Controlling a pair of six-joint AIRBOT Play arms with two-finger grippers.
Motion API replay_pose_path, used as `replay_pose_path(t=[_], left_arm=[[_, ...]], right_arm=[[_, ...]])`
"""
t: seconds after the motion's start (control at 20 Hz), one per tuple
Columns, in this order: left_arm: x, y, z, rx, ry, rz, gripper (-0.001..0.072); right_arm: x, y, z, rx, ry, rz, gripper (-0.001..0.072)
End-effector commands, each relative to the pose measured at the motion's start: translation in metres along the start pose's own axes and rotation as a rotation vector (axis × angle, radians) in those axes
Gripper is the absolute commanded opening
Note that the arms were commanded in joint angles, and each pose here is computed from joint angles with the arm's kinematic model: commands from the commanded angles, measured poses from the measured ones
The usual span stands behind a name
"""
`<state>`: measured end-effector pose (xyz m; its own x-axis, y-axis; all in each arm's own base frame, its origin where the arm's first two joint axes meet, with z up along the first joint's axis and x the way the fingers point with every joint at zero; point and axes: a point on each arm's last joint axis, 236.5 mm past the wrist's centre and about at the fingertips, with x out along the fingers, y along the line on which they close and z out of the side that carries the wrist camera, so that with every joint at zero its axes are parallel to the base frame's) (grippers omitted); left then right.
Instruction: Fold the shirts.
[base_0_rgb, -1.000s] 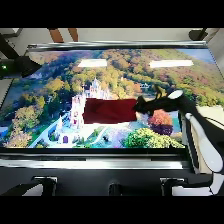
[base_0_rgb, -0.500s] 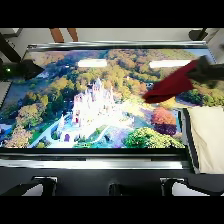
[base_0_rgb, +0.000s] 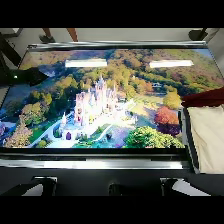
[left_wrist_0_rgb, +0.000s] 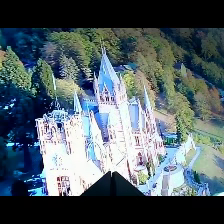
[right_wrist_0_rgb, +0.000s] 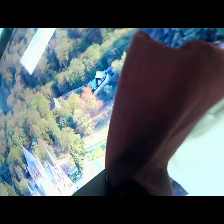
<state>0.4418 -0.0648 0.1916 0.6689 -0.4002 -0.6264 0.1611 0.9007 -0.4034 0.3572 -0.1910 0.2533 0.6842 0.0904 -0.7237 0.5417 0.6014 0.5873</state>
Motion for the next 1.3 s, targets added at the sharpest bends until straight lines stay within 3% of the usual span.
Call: replay_pose_path(t=[0.0,0.25,0.45,0.7,0.9,1.2,1.25], left_arm=[[0.001,0.002,0.005,0.013,-0.025,0.005,0.0034],[0.004,0.007,0.017,0.021,-0.072,0.018,0.0034],[0.015,0.012,0.013,0.024,-0.049,0.019,0.0034],[0.018,0.014,0.011,0.039,-0.041,0.02,0.0034],[0.018,0.013,0.012,0.039,-0.042,0.02,0.0034],[0.018,0.013,0.011,0.039,-0.041,0.019,0.0034],[0.018,0.013,0.011,0.038,-0.04,0.019,0.0034]], right_arm=[[-0.047,-0.028,-0.009,0.097,-0.028,-0.077,0.0034],[-0.073,-0.093,-0.021,0.243,-0.035,-0.307,0.0034],[-0.057,-0.129,-0.05,0.302,0.057,-0.402,0.0034],[-0.076,-0.235,-0.127,0.334,0.232,-0.823,0.0034],[-0.039,-0.244,-0.145,0.306,0.312,-0.749,0.0034],[-0.032,-0.275,-0.169,0.315,0.385,-0.837,0.0036],[-0.03,-0.276,-0.169,0.317,0.378,-0.835,0.0104]])
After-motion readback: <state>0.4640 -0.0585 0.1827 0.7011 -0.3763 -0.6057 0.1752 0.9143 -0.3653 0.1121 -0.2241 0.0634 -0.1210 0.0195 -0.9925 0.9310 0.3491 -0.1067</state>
